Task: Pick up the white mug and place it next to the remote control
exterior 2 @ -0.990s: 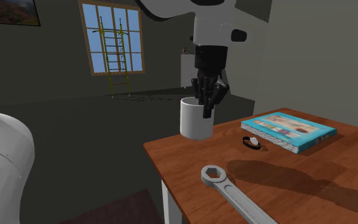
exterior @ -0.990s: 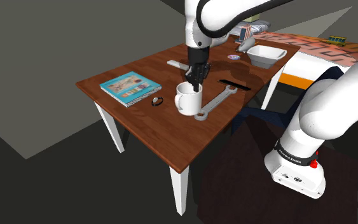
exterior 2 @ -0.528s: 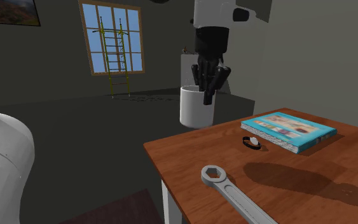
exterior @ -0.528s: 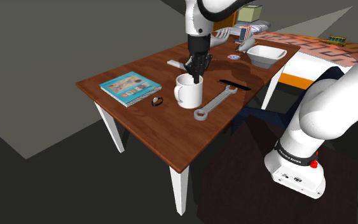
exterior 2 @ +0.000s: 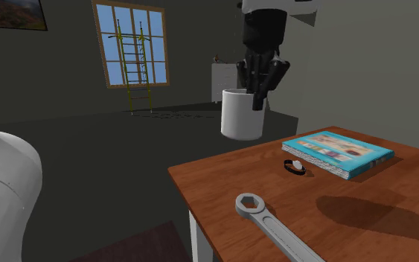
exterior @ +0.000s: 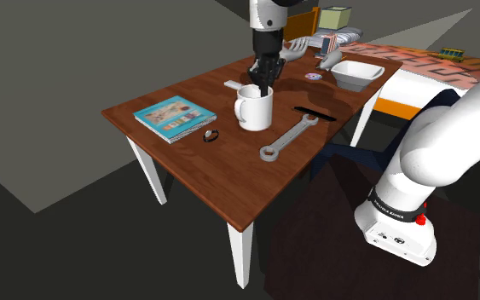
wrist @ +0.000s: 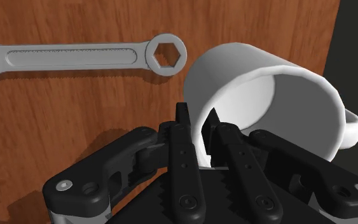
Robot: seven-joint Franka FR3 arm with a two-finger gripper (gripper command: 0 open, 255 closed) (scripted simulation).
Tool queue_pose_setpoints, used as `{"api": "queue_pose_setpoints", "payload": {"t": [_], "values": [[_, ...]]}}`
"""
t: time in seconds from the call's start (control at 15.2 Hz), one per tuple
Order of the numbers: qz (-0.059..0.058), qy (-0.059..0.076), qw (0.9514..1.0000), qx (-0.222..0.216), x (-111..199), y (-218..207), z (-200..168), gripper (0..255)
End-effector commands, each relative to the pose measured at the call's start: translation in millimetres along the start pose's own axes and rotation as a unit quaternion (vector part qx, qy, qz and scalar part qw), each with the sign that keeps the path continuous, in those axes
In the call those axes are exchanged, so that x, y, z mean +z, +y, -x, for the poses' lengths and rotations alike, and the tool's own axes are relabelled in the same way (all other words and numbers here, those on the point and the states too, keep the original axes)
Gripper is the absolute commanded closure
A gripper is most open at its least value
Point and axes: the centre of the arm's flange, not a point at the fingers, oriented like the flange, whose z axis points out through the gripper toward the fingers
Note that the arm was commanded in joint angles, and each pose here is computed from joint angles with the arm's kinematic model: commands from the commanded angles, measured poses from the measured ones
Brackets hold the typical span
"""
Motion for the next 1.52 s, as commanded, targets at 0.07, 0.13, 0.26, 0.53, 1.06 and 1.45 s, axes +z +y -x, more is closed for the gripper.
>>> {"api": "queue_pose_setpoints", "payload": {"t": [0.07, 0.13, 0.26, 0.53, 1.06, 1.45], "values": [[0.0, 0.0, 1.0, 0.0, -1, 30, -21, 255], [0.0, 0.0, 1.0, 0.0, -1, 41, -29, 255], [0.0, 0.0, 1.0, 0.0, -2, 62, -45, 255], [0.0, 0.0, 1.0, 0.0, -4, 104, -76, 255], [0.0, 0.0, 1.0, 0.0, -7, 188, -140, 255], [0.0, 0.0, 1.0, 0.0, -9, 252, -187, 255]]}}
